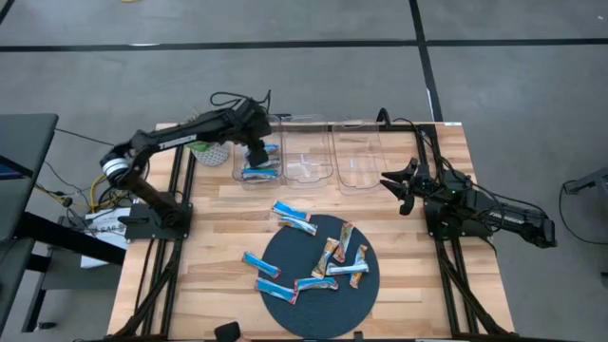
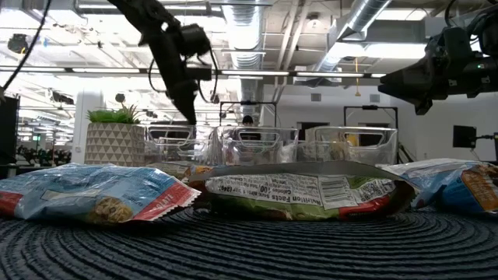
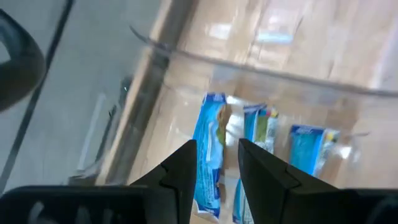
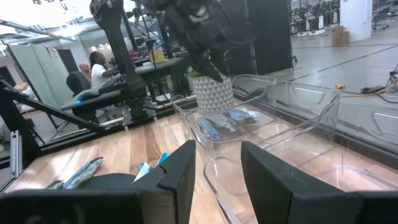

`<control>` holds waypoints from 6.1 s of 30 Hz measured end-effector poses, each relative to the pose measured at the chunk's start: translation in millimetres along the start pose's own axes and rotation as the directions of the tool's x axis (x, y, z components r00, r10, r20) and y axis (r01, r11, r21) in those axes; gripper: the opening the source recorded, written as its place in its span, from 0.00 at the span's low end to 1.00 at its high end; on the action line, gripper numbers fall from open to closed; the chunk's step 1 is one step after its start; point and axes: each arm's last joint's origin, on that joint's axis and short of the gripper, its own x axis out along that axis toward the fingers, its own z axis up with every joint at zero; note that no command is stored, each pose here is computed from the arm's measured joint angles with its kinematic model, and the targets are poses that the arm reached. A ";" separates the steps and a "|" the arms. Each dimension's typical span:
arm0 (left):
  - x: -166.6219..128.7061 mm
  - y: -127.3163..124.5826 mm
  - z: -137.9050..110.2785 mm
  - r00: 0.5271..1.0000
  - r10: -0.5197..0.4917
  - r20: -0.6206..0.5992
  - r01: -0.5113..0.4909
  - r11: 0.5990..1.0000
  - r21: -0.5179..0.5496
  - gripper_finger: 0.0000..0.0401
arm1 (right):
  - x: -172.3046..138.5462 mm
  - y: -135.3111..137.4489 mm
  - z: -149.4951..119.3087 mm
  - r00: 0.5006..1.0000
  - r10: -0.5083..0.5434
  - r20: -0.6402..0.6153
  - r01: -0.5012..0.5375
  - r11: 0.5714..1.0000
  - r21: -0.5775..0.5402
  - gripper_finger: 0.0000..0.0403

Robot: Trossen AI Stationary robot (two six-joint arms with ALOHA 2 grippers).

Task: Pick and place Granola Bars by type
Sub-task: Put the red granola bar into the middle transparent bin

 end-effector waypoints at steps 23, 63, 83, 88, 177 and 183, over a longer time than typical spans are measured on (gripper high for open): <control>-126.2 -24.5 -8.8 0.940 0.014 0.340 0.006 0.998 -0.057 0.28 | 0.0 0.0 0.0 1.000 0.000 0.000 0.000 1.000 0.000 0.31; -172.0 -167.6 -33.4 0.642 -0.764 0.062 0.622 0.566 0.540 0.28 | 0.0 0.0 0.0 1.000 0.000 0.000 0.000 1.000 0.000 0.30; -131.6 -230.6 -37.3 0.730 -0.657 -0.186 0.638 0.560 0.529 0.28 | 0.0 0.0 0.0 1.000 0.000 0.000 0.000 1.000 0.000 0.30; -117.5 -249.6 -40.6 0.737 -0.625 -0.256 0.657 0.575 0.487 0.28 | 0.0 0.0 0.0 1.000 0.000 0.000 0.000 1.000 0.000 0.30; -20.4 -320.3 -96.6 0.851 -0.446 -0.279 0.526 0.735 0.429 0.29 | 0.7 -0.2 -0.9 1.000 -0.003 -0.012 0.003 1.000 0.000 0.31; -20.4 -320.3 -96.5 0.851 -0.446 -0.279 0.525 0.742 0.416 0.19 | 0.8 -0.2 -0.9 1.000 -0.003 -0.012 0.003 1.000 0.000 0.31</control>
